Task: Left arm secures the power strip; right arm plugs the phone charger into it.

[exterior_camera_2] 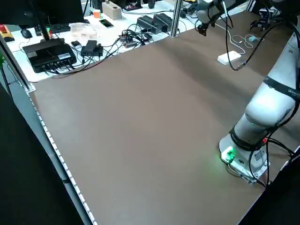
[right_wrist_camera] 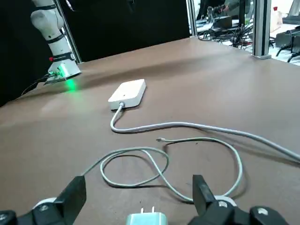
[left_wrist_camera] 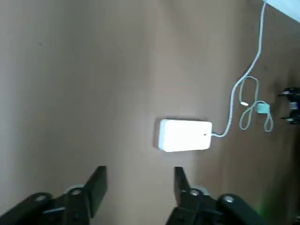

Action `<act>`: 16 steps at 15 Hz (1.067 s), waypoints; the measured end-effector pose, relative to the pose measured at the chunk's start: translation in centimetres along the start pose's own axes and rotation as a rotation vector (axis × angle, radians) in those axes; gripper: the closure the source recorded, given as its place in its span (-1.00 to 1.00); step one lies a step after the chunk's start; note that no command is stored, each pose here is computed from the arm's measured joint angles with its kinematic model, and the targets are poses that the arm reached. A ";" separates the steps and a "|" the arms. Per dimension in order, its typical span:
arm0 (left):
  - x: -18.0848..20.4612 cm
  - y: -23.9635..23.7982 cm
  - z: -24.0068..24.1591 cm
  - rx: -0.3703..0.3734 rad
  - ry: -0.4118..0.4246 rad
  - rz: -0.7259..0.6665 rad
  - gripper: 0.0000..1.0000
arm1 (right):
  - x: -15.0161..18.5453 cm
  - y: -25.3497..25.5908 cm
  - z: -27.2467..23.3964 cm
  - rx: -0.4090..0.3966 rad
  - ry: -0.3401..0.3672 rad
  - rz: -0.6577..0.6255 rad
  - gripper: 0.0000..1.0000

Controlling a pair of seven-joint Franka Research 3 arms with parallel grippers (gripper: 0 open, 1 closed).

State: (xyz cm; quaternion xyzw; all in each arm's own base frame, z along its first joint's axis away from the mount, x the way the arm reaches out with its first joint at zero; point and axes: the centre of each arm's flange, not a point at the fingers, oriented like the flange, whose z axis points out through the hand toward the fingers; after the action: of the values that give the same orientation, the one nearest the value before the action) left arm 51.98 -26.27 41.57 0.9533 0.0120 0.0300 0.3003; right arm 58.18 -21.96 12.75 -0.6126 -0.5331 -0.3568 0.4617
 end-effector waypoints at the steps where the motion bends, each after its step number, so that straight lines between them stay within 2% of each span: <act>1: 0.0 0.0 0.0 0.000 0.000 0.000 -0.34 | 0.0 0.0 0.0 0.000 0.000 0.000 -1.00; 2: -0.9 0.6 1.7 -0.053 -0.019 -0.032 0.12 | -1.5 -0.1 0.8 0.006 0.015 -0.018 -1.00; 6: -1.7 0.9 5.7 -0.128 -0.030 -0.064 0.86 | -3.3 -0.3 1.6 -0.002 0.041 -0.102 -1.00; 7: -1.9 0.8 6.9 -0.153 -0.025 -0.058 0.97 | -3.6 -0.3 1.8 -0.008 0.049 -0.114 -1.00; 12: -2.7 -1.1 12.7 -0.254 -0.022 -0.040 0.98 | -5.3 -0.4 2.6 -0.018 0.069 -0.117 -1.00; 16: -1.9 -1.0 16.8 -0.289 -0.029 -0.058 0.98 | -6.4 -0.5 2.5 -0.035 0.067 -0.105 -0.95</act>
State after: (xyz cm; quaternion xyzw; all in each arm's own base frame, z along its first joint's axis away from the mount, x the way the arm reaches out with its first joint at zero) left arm 51.12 -35.17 27.13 0.8997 0.0309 0.0091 0.4354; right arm 56.37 -21.66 6.12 -0.5796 -0.5421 -0.4103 0.4492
